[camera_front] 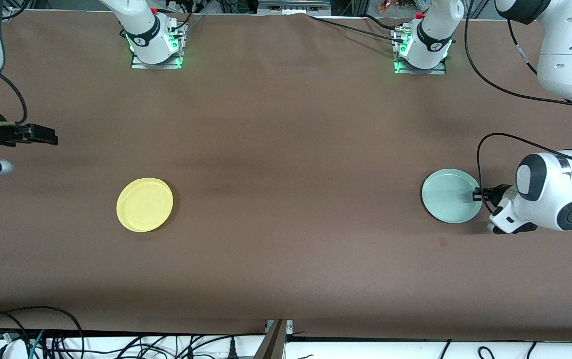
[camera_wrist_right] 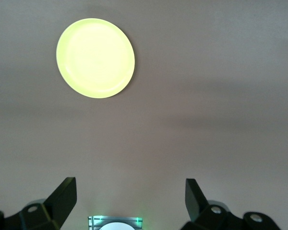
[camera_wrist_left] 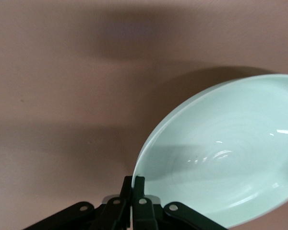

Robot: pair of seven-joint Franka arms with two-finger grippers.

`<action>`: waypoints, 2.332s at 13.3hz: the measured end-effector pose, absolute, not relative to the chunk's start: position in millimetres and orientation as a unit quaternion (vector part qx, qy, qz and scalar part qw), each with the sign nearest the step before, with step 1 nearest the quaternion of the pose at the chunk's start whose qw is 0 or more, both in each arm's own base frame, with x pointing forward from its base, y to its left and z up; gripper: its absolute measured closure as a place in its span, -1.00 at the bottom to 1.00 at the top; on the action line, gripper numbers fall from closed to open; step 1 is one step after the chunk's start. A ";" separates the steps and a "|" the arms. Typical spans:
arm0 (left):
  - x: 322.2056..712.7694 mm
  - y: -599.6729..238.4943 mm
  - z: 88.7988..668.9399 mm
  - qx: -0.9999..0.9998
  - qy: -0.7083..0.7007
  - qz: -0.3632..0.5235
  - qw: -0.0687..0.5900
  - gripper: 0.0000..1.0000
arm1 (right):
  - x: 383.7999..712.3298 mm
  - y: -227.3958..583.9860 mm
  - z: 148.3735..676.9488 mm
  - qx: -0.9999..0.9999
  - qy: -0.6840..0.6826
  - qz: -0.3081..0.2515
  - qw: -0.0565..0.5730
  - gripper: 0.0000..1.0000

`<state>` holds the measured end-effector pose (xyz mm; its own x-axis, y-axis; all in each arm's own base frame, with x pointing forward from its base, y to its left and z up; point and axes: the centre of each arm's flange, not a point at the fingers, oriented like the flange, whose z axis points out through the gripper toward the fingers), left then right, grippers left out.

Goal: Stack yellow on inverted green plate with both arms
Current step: 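Grip the green plate with the left gripper while the right gripper approaches, then flip the green plate with the left gripper while the right gripper grips yellow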

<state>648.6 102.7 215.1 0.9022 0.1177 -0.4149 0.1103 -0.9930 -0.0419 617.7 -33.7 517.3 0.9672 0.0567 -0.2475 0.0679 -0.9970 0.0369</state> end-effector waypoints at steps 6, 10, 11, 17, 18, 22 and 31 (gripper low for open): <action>662.3 35.7 303.5 -0.984 -0.011 0.177 0.021 0.94 | 655.0 -73.1 408.9 0.990 -0.010 -0.136 -0.018 -1.00; 671.7 -57.7 356.3 -0.988 0.030 0.146 0.046 0.94 | 664.0 -76.1 327.8 0.993 -0.021 -0.113 -0.027 -1.00; 671.3 -85.3 364.9 -0.987 0.039 0.138 0.069 0.94 | 661.5 -74.3 308.2 0.994 -0.027 -0.101 -0.032 -1.00; 616.9 -298.1 390.0 -0.974 0.067 0.056 0.208 0.94 | 628.7 -73.2 235.2 0.992 -0.068 -0.086 -0.064 -1.00; 602.3 -331.8 383.9 -0.967 0.082 0.033 0.240 0.94 | 626.0 -72.5 230.5 0.991 -0.078 -0.084 -0.074 -1.00; 567.0 -410.3 364.2 -0.940 0.141 -0.027 0.308 0.94 | 613.1 -75.7 206.2 0.991 -0.091 -0.064 -0.070 -1.00; 482.2 -532.5 271.8 -0.856 0.226 -0.164 0.434 0.94 | 612.2 -62.6 185.0 0.991 -0.071 -0.044 -0.101 -1.00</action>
<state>482.2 -532.5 271.8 0.8443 -0.5292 0.0843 -0.2445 -0.5205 -0.8181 612.2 -62.6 185.0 0.9861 -0.1313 -0.1022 -0.1493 -0.9694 -0.1948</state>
